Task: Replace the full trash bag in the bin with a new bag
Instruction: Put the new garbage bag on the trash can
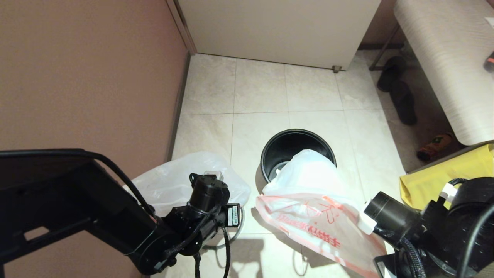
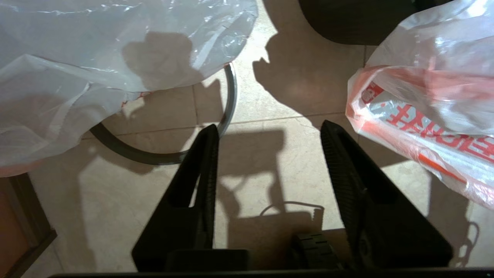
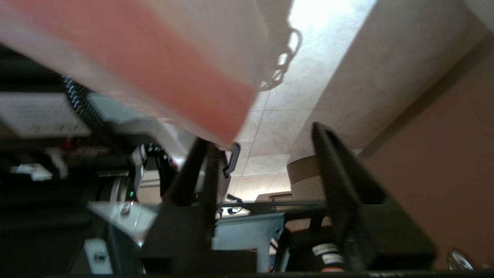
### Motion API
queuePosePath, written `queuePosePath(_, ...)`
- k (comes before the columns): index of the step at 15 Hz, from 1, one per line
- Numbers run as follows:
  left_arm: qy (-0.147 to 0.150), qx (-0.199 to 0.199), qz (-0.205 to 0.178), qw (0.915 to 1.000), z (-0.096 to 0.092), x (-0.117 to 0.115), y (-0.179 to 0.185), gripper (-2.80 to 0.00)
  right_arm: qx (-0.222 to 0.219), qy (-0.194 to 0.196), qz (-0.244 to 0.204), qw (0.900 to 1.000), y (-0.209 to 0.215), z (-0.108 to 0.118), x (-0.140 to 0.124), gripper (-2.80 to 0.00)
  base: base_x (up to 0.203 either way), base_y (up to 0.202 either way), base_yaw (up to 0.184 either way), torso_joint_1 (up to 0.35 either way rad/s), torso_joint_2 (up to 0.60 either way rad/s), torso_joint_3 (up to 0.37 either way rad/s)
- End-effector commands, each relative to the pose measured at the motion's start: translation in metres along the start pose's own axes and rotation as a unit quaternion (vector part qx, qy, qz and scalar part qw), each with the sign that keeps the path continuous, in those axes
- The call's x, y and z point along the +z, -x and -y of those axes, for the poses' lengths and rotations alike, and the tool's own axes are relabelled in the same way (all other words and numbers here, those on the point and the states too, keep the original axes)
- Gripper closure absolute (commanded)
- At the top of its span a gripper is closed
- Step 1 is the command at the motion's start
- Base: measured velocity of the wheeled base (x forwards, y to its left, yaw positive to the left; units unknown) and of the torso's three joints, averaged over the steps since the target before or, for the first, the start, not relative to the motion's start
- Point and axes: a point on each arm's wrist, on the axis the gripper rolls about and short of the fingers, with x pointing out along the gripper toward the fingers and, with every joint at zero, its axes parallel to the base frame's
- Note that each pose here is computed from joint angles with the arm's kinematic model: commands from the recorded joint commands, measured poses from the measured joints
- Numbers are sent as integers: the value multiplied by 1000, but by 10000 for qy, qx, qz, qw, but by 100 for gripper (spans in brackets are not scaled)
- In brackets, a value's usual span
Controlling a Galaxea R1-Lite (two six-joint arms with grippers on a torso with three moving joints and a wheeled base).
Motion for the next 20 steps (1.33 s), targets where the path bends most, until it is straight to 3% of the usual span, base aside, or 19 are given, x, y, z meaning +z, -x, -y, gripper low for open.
queuePosePath(1, -19, -118, 37, 9999, 7, -1, 5, 0, 179, 110, 121, 9997, 9, -2, -7, 0, 0, 0, 0, 0, 0, 0)
queuePosePath(4, -114, -180, -136, 9997, 14, -15, -2, 0, 290, 69, 321, 9990, -10, -25, 11, 0, 0, 0, 0, 1, 11, 0)
queuePosePath(6, -12, -182, -187, 9997, 14, -24, -8, 0, 387, -34, 621, 9973, -6, -36, 30, 0, 0, 0, 0, 0, 0, 0)
queuePosePath(8, -5, -281, -277, 9992, 13, -42, -19, 0, 663, -213, 1134, 9911, 15, -39, 58, 0, 0, 0, 0, 0, 0, 0)
queuePosePath(10, 61, -437, -68, 9990, 15, -47, -25, 0, 797, -268, 1549, 9843, 31, -35, 83, 0, 0, 0, 0, -1, 15, 1)
queuePosePath(16, 189, -492, 164, 9985, 16, -37, -26, 0, 551, -330, 1747, 9825, 18, -11, 114, 0, 0, 0, 0, 0, 0, 0)
queuePosePath(18, 288, -610, 441, 9967, 19, -17, -13, 0, 522, -296, 1738, 9829, 13, -11, 116, 0, 0, 0, 0, 0, 0, 0)
queuePosePath(20, 278, -567, 339, 9974, 23, -2, -14, 0, 499, -299, 1694, 9838, 9, -12, 117, 0, 0, 0, 0, 0, 0, 0)
